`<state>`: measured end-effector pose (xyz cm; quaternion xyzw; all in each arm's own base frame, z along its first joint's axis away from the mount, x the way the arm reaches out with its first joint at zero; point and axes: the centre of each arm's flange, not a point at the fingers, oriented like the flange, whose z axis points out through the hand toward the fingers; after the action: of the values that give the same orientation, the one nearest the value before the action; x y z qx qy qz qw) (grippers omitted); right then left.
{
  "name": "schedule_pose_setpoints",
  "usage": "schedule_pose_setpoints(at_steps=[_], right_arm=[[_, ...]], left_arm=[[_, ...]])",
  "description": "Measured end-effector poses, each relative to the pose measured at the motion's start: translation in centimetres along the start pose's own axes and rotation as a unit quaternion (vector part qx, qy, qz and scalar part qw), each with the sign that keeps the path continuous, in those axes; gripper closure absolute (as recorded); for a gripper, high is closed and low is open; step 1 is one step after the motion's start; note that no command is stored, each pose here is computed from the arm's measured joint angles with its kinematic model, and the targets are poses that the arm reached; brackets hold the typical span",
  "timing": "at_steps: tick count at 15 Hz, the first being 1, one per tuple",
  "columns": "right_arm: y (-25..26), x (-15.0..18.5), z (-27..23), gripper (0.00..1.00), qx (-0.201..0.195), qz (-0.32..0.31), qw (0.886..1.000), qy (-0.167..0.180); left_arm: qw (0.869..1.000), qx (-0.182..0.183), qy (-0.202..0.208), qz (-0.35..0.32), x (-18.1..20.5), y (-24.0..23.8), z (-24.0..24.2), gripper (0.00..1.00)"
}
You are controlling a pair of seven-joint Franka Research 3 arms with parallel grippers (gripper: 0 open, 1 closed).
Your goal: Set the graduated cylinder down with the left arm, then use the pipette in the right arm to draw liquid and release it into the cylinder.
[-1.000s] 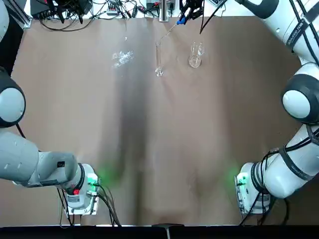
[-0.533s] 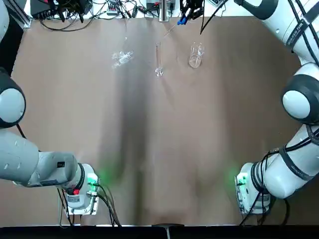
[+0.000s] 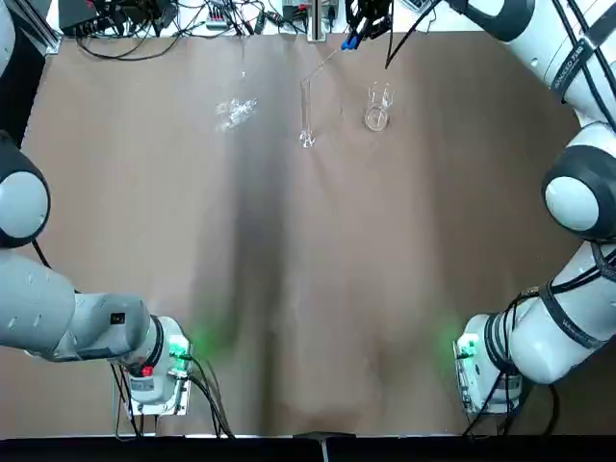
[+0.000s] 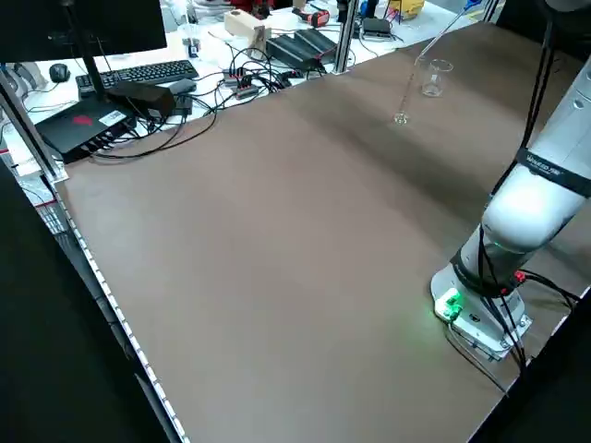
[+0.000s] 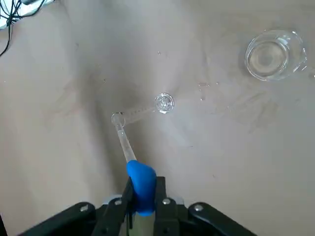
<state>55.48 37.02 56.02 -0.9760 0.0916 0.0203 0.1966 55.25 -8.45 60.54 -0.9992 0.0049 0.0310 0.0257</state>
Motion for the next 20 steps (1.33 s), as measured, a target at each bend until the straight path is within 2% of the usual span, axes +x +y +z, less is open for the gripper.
schedule_pose_setpoints(at_steps=[20], right_arm=[[0.14, 0.14, -0.05, 0.85, -0.008, -0.003, 1.000, 0.007]], left_arm=[[1.000, 0.000, 0.001, 0.001, -0.01, 0.07, -0.08, 0.00]])
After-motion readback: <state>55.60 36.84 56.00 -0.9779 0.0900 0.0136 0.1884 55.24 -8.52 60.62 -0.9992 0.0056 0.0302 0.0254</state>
